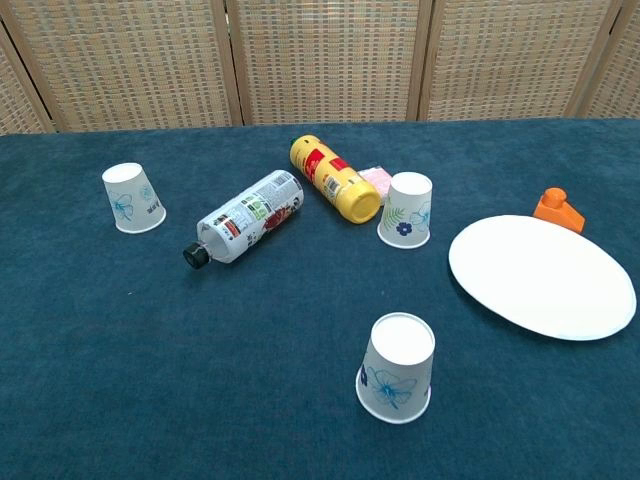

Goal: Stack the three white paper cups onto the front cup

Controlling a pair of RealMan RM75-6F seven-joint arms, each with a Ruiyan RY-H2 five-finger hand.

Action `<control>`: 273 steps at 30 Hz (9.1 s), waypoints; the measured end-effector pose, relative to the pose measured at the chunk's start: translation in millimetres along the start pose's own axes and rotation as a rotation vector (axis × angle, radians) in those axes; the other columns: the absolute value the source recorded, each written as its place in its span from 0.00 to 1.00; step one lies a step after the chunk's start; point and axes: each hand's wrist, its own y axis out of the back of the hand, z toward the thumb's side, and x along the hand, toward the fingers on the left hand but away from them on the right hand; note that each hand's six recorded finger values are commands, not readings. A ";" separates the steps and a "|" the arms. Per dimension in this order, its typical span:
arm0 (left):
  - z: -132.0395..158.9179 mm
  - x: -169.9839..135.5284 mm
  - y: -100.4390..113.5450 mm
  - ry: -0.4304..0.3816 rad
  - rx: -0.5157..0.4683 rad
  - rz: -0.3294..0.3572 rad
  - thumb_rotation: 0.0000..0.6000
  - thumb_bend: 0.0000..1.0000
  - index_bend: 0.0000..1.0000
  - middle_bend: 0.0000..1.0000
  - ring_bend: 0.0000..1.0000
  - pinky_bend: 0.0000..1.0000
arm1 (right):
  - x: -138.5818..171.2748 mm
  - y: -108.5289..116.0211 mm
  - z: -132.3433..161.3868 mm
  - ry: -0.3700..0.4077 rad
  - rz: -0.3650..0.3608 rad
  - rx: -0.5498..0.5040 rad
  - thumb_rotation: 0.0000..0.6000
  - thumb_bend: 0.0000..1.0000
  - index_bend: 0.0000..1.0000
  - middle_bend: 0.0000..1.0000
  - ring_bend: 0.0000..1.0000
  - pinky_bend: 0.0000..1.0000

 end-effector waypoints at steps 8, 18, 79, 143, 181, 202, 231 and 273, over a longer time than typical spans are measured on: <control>-0.3 5.5 -2.5 0.001 0.002 -0.016 1.00 0.00 0.00 0.00 0.00 0.00 | -0.8 -2.4 0.4 -0.001 0.010 0.002 1.00 0.00 0.00 0.00 0.00 0.00; 7.5 75.3 -7.7 -0.038 0.060 -0.058 1.00 0.00 0.00 0.00 0.00 0.00 | -3.6 -5.2 3.3 -0.007 0.009 0.027 1.00 0.00 0.00 0.00 0.00 0.00; 72.0 332.8 -94.8 -0.114 0.256 -0.322 1.00 0.16 0.58 0.44 0.45 0.46 | -22.2 -16.2 -15.6 -0.129 0.021 0.083 1.00 0.00 0.00 0.00 0.00 0.00; 381.0 147.1 -93.5 -1.161 0.383 -0.262 1.00 0.00 0.24 0.14 0.13 0.23 | -27.4 -8.6 -38.8 -0.213 0.010 0.069 1.00 0.00 0.00 0.00 0.00 0.00; 37.0 149.8 13.2 0.003 0.073 0.046 1.00 0.00 0.00 0.00 0.00 0.00 | -136.0 -24.8 27.9 0.105 0.073 0.064 1.00 0.03 0.18 0.16 0.10 0.03; -16.2 96.9 9.6 0.156 0.052 0.029 1.00 0.00 0.00 0.00 0.00 0.00 | -275.6 -70.4 237.0 0.436 0.382 -0.093 1.00 0.25 0.27 0.34 0.27 0.24; -17.2 105.0 7.4 0.136 0.025 0.008 1.00 0.00 0.00 0.00 0.00 0.00 | -294.8 -130.3 242.7 0.296 0.457 -0.128 1.00 0.43 0.50 0.54 0.49 0.50; 1.8 100.4 2.4 0.067 0.038 -0.011 1.00 0.00 0.00 0.00 0.00 0.00 | -136.1 0.0 241.9 0.669 0.444 -0.105 1.00 0.51 0.53 0.57 0.53 0.57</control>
